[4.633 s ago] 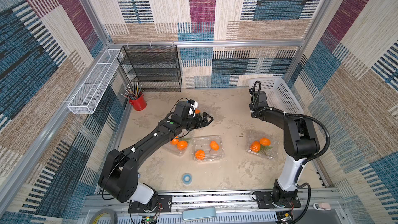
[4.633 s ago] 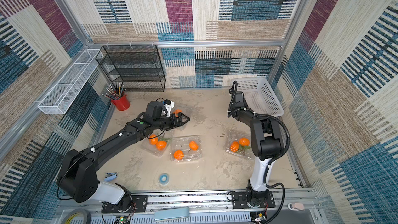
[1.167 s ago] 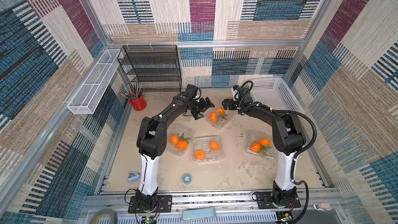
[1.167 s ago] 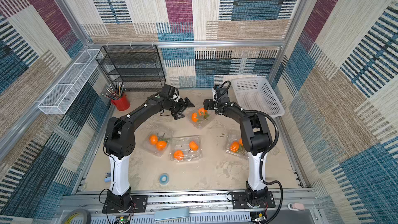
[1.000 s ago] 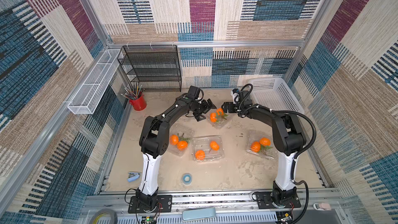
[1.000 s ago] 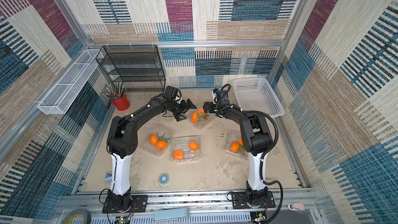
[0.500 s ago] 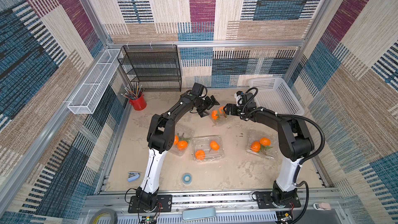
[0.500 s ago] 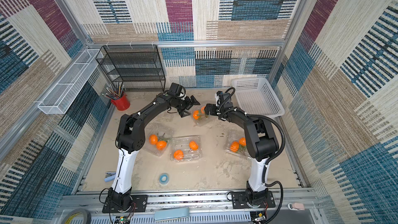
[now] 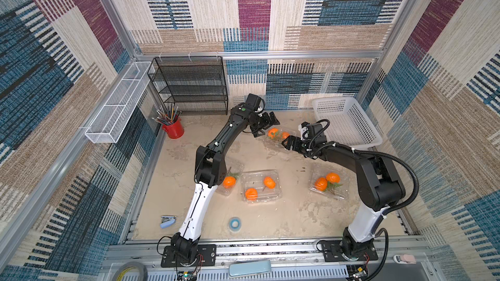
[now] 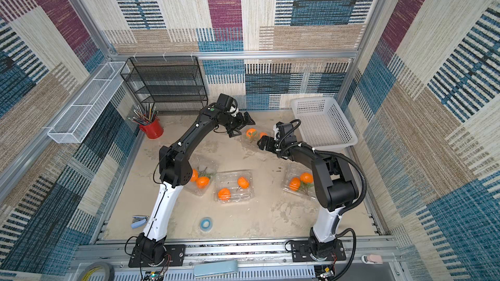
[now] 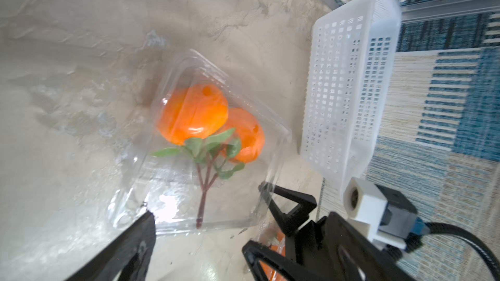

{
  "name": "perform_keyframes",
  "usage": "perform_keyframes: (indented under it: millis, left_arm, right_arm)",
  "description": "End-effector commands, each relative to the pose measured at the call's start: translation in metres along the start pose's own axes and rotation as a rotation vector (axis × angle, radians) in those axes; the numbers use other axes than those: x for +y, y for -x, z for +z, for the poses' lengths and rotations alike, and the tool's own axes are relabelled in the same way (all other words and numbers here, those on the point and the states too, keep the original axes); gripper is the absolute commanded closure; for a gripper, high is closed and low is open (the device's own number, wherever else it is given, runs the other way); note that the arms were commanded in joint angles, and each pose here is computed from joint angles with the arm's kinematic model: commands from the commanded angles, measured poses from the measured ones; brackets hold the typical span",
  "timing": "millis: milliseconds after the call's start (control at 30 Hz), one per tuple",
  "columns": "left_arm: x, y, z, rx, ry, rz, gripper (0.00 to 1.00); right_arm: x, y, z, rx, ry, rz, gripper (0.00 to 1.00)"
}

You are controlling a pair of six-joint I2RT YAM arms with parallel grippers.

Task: Take oranges out of containers
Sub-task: Move the packing box to the center of the board.

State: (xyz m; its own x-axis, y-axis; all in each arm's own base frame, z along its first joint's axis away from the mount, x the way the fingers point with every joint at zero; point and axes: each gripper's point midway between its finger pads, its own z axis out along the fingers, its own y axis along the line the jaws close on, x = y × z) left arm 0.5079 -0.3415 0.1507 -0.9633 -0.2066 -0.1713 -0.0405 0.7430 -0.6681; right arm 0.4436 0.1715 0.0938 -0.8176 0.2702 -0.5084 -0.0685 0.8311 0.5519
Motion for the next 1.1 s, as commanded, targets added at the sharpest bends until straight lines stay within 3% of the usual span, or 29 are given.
perform_keyframes:
  millis: [0, 233, 467, 767, 1067]
  left_arm:
    - [0.024, -0.011, -0.02, 0.016, 0.124, 0.078, 0.01]
    - [0.047, -0.031, -0.059, 0.035, 0.186, 0.117, 0.01]
    - [0.055, -0.054, -0.064, 0.042, 0.131, 0.155, 0.01]
    - [0.039, -0.006, -0.027, -0.006, 0.065, 0.215, 0.01]
    - [0.035, 0.028, 0.0, -0.052, 0.004, 0.265, 0.01]
  right_arm:
    - [0.01, 0.005, -0.006, -0.017, 0.031, -0.004, 0.02]
    - [0.02, 0.02, -0.022, -0.041, 0.021, -0.047, 0.02]
    - [0.015, 0.039, -0.025, -0.1, -0.036, -0.055, 0.02]
    - [-0.022, 0.036, -0.014, -0.162, -0.096, -0.005, 0.01]
    - [-0.004, 0.054, -0.003, -0.186, -0.015, -0.046, 0.03]
